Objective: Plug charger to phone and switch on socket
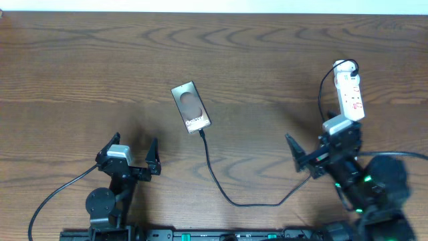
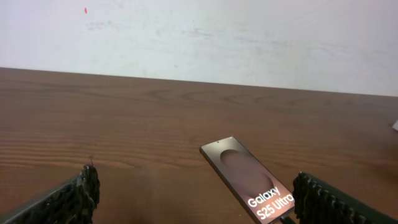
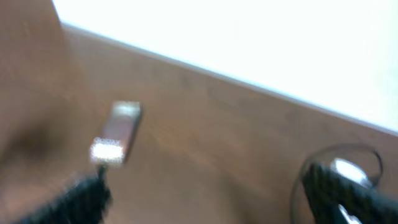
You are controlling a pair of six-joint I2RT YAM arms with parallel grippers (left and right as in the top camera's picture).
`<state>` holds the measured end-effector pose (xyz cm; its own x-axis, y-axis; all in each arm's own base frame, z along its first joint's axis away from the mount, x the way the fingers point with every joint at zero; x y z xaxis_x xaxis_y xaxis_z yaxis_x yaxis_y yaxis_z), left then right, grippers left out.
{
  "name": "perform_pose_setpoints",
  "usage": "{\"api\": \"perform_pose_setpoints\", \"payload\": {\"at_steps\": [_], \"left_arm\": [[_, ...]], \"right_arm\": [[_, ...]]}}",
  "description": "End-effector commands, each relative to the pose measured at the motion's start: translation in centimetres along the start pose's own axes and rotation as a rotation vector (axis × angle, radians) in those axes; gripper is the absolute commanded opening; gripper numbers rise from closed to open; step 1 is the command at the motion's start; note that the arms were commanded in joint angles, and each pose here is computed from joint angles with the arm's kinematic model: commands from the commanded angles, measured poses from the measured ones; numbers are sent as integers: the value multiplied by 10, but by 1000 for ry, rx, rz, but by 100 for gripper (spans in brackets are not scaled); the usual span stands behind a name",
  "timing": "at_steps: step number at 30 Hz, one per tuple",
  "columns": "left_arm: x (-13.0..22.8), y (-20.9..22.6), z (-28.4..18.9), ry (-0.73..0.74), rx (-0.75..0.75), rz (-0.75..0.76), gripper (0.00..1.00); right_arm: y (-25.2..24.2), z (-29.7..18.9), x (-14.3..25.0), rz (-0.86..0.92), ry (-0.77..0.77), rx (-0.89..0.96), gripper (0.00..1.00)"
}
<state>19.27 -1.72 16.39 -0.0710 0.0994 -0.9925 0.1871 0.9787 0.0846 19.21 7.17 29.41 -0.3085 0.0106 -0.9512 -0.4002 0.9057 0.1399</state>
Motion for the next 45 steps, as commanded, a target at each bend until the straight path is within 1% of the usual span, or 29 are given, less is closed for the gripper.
{"api": "perform_pose_setpoints", "payload": {"at_steps": [1,4,8,11,16,21,45], "left_arm": [[14,-1,2,36,2,-9,98],[14,-1,2,36,2,-10,98],[14,-1,2,36,2,-10,98],[14,-1,2,36,2,-10,98],[14,-1,2,36,2,-10,98],[14,-1,2,36,2,-10,98],[14,-1,2,36,2,-10,98]], "right_arm": [[-13,20,47,91,-89,23,99],[-19,29,74,134,-187,8,99],[-21,32,100,141,-255,-8,99],[-23,30,114,137,-276,3,99],[-35,25,126,157,-240,92,99],[-40,25,127,136,-238,129,99],[-39,25,126,130,-240,120,99]]}}
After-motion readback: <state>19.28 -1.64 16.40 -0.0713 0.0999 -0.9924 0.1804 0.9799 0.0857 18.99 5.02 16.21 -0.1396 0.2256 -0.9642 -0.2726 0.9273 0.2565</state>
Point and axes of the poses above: each gripper's point midway between its finger pads, its own z axis out along the fingers, its own y axis along the line the jaws close on, x = y × z, the point moved 5 cm from there along -z, back along the fingers, and after that the axes turned 13 degrees about z, right-handed, at the moved point
